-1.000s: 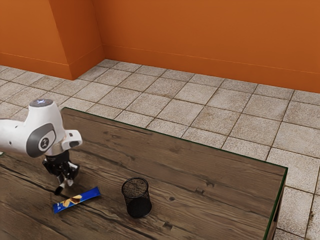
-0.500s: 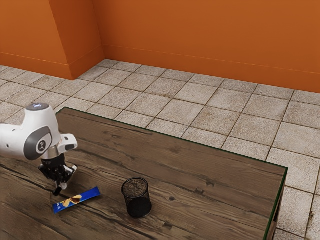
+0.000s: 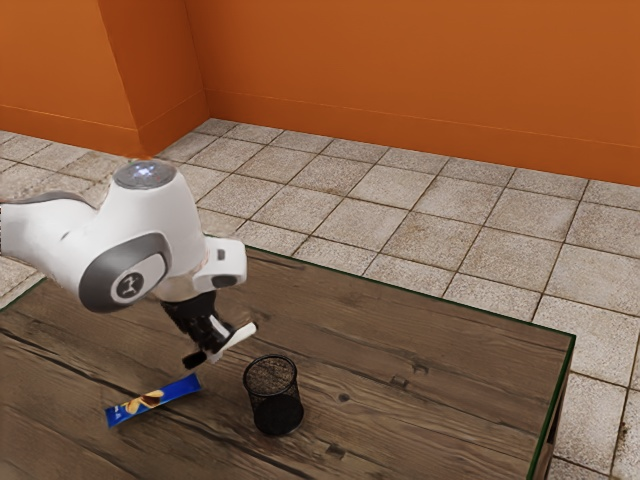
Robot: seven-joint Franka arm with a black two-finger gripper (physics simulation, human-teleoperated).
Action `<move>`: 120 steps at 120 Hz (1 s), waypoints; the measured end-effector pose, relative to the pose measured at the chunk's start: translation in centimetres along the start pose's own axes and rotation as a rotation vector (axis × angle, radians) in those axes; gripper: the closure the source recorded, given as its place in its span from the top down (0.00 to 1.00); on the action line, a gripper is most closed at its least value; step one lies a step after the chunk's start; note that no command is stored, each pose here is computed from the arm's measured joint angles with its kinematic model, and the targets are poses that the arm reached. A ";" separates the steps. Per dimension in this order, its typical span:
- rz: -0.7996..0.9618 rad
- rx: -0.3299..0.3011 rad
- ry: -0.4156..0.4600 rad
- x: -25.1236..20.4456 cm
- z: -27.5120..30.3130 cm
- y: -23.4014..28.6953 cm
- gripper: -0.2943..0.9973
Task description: Put the marker into the pen holder.
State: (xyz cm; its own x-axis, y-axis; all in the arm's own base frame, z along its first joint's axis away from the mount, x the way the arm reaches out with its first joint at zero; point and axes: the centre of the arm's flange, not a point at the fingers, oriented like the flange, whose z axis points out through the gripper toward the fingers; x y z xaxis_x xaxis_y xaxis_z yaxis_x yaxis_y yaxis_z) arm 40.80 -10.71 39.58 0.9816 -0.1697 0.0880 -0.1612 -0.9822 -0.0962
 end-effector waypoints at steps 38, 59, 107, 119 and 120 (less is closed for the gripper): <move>-0.050 -0.068 -0.120 -0.9 2.7 3.9 0.17; -0.088 -0.096 -0.166 2.0 1.8 4.3 0.18; -0.315 -0.060 -0.726 11.4 6.9 3.0 0.36; -0.369 -0.067 -0.646 14.5 1.5 0.9 0.51; -0.385 -0.075 -0.612 15.0 0.0 -0.2 0.52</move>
State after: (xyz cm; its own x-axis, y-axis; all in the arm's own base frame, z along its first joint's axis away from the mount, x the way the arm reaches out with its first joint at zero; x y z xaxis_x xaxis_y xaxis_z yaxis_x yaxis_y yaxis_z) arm 55.52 -13.07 40.96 0.8479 0.2433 -0.4710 0.2227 -0.9698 -0.0999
